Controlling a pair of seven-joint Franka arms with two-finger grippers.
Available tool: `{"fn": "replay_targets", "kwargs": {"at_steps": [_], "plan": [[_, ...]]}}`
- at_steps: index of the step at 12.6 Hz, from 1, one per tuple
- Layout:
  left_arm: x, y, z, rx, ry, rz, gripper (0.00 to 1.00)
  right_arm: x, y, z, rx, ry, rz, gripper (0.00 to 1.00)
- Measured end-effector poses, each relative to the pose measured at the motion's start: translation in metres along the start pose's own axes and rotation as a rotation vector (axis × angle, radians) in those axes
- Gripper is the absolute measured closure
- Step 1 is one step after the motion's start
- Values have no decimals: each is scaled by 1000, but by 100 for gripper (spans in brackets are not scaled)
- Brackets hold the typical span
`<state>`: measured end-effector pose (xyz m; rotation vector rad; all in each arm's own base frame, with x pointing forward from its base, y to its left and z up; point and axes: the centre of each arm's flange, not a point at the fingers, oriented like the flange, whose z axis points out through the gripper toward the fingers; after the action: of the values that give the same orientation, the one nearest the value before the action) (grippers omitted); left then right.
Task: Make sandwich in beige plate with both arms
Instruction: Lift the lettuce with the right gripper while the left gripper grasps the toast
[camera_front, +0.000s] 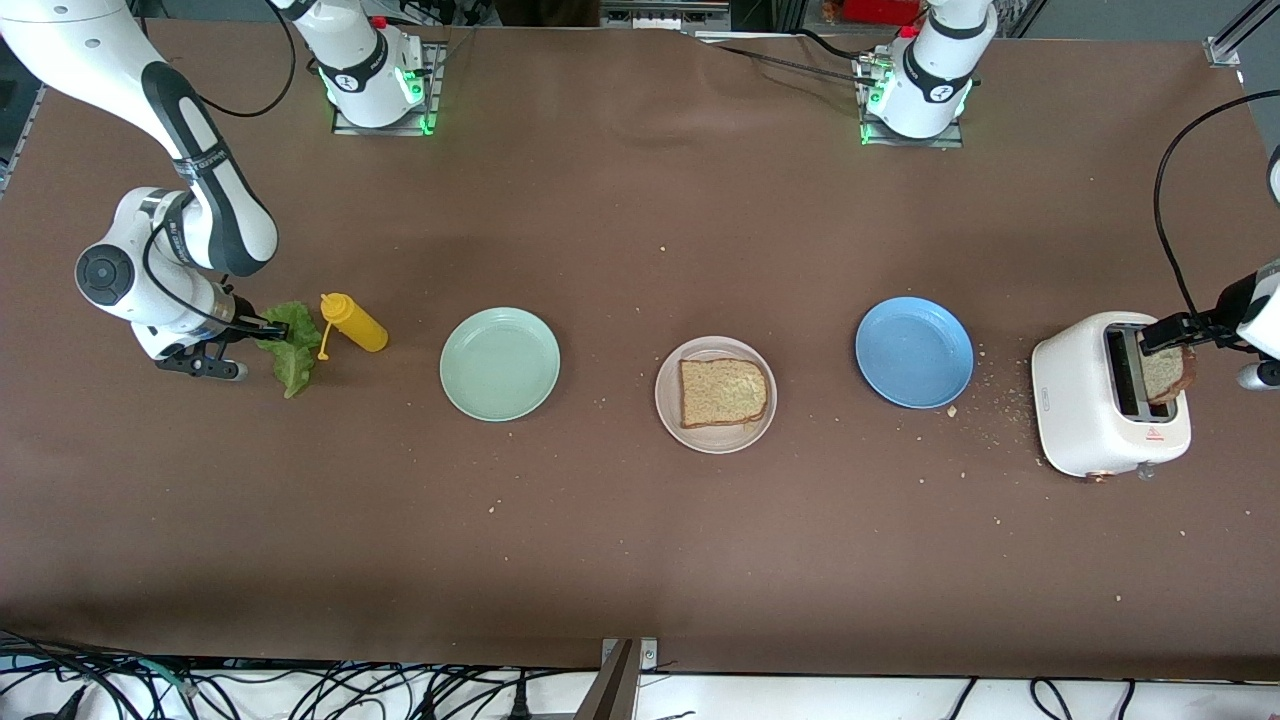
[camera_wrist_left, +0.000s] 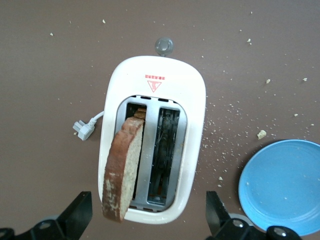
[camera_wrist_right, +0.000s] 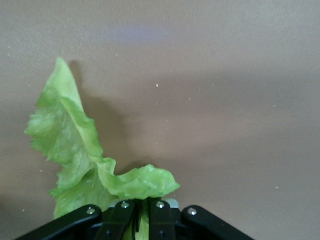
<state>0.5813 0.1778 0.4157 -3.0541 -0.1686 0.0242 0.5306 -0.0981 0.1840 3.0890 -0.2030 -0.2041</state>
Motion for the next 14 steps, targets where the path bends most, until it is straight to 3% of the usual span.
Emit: {"fn": "replay_targets", "kwargs": {"at_steps": [3,8,11,14], "plan": [[-4,-18,6,1,9,20,0,15,-7,-33,-4,-51,-15,95],[-4,-19,5,1,14,25,0,45,-22,-132,-5,-149,-32,95],[-4,-19,5,1,13,25,0,52,-53,-204,90,-184,-23,95],[-3,-23,8,0,14,19,0,51,-101,-267,191,-173,-7,95]]}}
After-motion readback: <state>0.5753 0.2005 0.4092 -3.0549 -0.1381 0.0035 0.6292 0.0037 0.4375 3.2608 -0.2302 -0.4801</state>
